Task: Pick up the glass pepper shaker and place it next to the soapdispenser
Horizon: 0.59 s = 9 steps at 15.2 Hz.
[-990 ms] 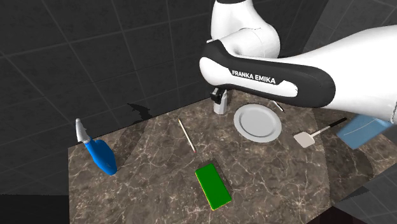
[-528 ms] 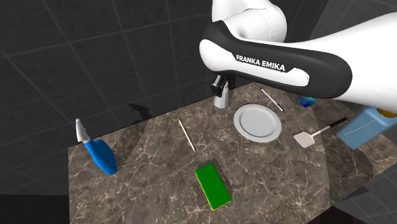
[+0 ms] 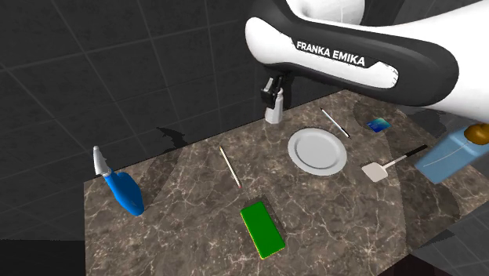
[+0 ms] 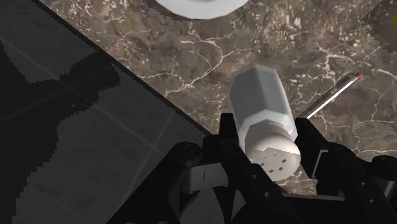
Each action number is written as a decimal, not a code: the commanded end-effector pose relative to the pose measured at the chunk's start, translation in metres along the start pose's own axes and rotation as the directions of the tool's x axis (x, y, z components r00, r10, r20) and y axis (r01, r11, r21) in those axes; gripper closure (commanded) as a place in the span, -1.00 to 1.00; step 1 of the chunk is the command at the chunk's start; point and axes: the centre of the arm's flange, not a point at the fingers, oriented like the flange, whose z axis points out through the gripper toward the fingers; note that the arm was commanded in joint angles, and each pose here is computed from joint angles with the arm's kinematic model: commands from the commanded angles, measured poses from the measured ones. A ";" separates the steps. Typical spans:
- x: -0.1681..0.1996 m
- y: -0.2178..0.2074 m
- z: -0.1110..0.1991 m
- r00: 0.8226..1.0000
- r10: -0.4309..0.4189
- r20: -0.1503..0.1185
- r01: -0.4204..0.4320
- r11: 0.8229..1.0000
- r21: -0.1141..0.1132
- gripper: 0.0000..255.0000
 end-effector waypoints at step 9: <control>0.000 0.004 -0.053 1.000 0.000 0.000 0.000 1.000 0.000 1.00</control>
